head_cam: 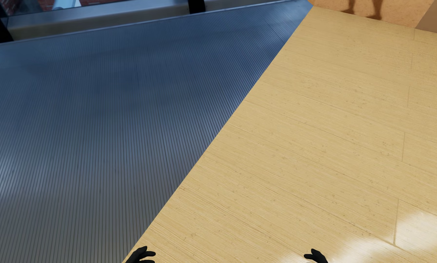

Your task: Turn around

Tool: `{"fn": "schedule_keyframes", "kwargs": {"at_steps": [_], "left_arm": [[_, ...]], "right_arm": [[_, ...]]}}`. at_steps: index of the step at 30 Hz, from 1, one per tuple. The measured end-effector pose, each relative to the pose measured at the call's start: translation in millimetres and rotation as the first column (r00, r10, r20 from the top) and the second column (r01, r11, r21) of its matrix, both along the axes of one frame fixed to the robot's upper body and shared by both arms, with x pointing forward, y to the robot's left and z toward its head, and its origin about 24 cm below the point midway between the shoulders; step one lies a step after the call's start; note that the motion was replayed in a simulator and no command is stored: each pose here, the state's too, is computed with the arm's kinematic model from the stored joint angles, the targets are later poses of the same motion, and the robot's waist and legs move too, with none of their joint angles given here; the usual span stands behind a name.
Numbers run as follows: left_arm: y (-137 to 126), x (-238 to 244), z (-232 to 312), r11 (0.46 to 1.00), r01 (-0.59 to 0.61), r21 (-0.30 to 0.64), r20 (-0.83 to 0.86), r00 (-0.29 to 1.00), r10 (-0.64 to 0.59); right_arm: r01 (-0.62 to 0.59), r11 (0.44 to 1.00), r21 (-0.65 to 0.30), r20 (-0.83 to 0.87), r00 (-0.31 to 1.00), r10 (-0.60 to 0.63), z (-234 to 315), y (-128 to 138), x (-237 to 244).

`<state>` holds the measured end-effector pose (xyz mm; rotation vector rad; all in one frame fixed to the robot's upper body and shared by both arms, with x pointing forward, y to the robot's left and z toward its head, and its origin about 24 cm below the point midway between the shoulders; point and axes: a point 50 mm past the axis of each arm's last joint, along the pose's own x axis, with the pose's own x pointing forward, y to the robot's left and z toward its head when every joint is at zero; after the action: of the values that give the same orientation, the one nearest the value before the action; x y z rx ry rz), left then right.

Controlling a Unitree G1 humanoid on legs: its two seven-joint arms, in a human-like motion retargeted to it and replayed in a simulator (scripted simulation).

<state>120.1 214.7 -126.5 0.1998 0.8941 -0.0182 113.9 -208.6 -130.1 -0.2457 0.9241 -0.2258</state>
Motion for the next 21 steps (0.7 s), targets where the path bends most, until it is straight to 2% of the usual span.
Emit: {"fn": "schedule_keyframes", "kwargs": {"at_steps": [2,5,6,8,10,11,13,14,16,17,19,21], "left_arm": [[-21.8,11.8,0.1,0.999,0.036,-0.016,0.013,0.999,-0.036],[-37.9,34.3,11.6,0.997,0.069,-0.028,0.104,0.992,-0.066],[-17.7,24.4,10.5,1.000,0.022,-0.019,0.085,0.996,-0.020],[10.7,2.8,6.1,0.999,-0.036,-0.009,0.028,0.999,0.036],[7.7,0.9,3.9,1.000,0.001,0.002,-0.001,1.000,-0.001],[-3.5,-4.4,1.1,1.000,-0.003,-0.016,-0.006,1.000,0.002],[-28.9,24.2,8.8,0.999,0.029,-0.038,0.078,0.997,-0.026],[-32.3,36.4,13.0,0.999,0.044,-0.026,0.117,0.992,-0.041],[-33.4,46.8,19.4,0.999,0.050,-0.020,0.178,0.983,-0.045],[-22.5,37.0,15.5,0.999,0.045,-0.003,0.157,0.987,-0.044],[-2.0,7.1,6.3,1.000,0.005,0.010,0.079,0.997,-0.006],[-14.6,11.9,6.5,0.999,0.048,-0.004,0.076,0.996,-0.047]], "right_arm": [[0.030,0.999,0.011,-0.021,0.999,-0.030,-0.8,0.3,-5.3],[0.040,0.997,-0.059,-0.121,0.992,-0.047,-6.8,-38.7,-31.3],[0.026,0.997,-0.069,-0.109,0.993,-0.033,-5.0,-37.3,-30.1],[-0.012,0.999,-0.049,-0.097,0.995,0.007,-5.1,-18.2,-20.0],[-0.027,0.999,0.034,-0.103,0.994,0.030,-7.2,10.5,-9.9],[-0.037,0.998,0.057,-0.100,0.994,0.043,-5.4,9.4,-3.3],[-0.001,0.997,0.071,-0.101,0.995,0.008,-6.9,-9.3,-12.6],[-0.020,0.998,0.068,-0.096,0.995,0.026,-6.1,-11.9,-16.0],[0.019,1.000,0.013,-0.135,0.991,-0.017,-8.3,-28.9,-33.6],[0.019,1.000,-0.019,-0.152,0.988,-0.021,-7.9,-31.7,-35.9],[0.016,1.000,-0.022,-0.133,0.991,-0.018,-8.3,-12.2,-26.9],[0.051,0.999,0.004,-0.103,0.993,-0.051,-6.8,-1.2,-18.8]]}}
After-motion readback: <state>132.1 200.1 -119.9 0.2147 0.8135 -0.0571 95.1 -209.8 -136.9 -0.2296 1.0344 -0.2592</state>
